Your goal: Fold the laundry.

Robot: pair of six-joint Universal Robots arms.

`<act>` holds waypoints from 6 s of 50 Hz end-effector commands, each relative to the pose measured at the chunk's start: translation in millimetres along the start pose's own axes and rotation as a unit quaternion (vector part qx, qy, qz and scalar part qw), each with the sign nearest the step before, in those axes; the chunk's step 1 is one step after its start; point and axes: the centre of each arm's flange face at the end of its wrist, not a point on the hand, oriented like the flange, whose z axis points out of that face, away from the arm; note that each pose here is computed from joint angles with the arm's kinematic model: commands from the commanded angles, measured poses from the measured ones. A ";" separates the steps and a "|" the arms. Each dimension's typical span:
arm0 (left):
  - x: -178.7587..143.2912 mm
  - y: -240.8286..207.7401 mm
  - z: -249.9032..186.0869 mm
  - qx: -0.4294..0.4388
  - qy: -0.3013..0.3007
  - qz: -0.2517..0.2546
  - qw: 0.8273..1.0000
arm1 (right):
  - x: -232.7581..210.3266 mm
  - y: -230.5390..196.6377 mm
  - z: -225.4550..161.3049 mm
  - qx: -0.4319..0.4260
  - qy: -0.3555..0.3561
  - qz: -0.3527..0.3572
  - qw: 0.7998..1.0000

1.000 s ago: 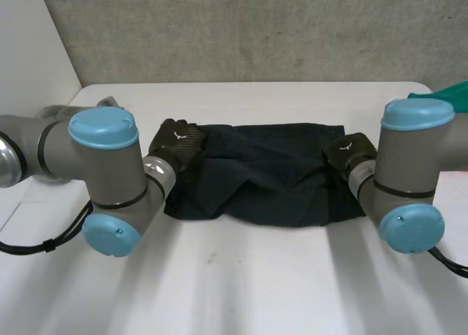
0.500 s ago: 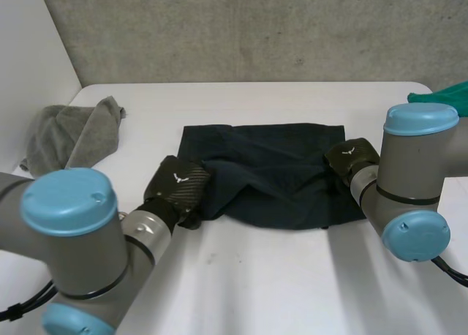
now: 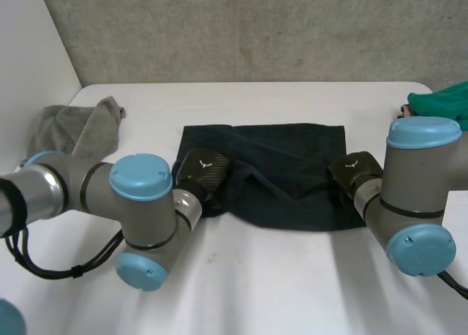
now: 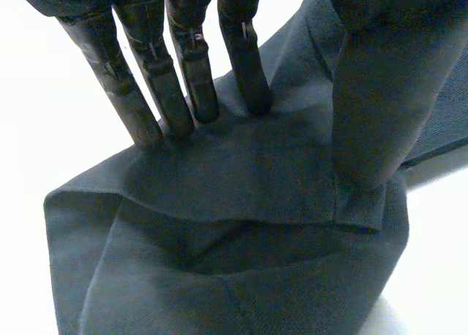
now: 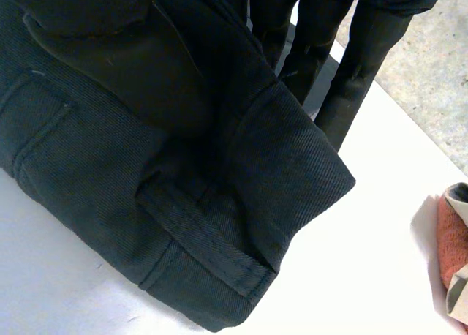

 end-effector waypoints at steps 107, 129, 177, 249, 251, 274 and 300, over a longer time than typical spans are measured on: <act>-43.6 -27.4 -63.3 -0.001 -0.059 0.199 0.978 | 7.5 -36.8 33.2 0.138 0.028 -0.142 0.980; -7.0 -42.7 -201.3 -0.194 0.133 0.207 0.950 | 2.3 8.8 -112.4 -0.090 -0.149 -0.225 0.959; -46.2 -51.6 92.7 0.219 -0.172 0.260 0.924 | 29.3 -46.0 90.9 0.253 0.159 -0.135 0.945; -65.5 -69.3 -53.1 0.084 -0.102 0.120 0.984 | -135.3 -56.7 -14.2 0.384 -0.153 -0.352 0.840; -67.2 -70.6 -52.3 0.087 -0.105 0.120 0.983 | -133.8 -63.9 -17.8 0.390 -0.145 -0.348 0.840; -6.4 -110.9 5.6 0.167 0.019 0.022 0.986 | 23.0 -77.9 3.1 0.180 -0.122 0.219 0.951; 6.2 -23.5 24.1 -0.062 0.023 0.128 0.990 | 1.4 -27.6 61.3 0.065 -0.097 0.087 0.989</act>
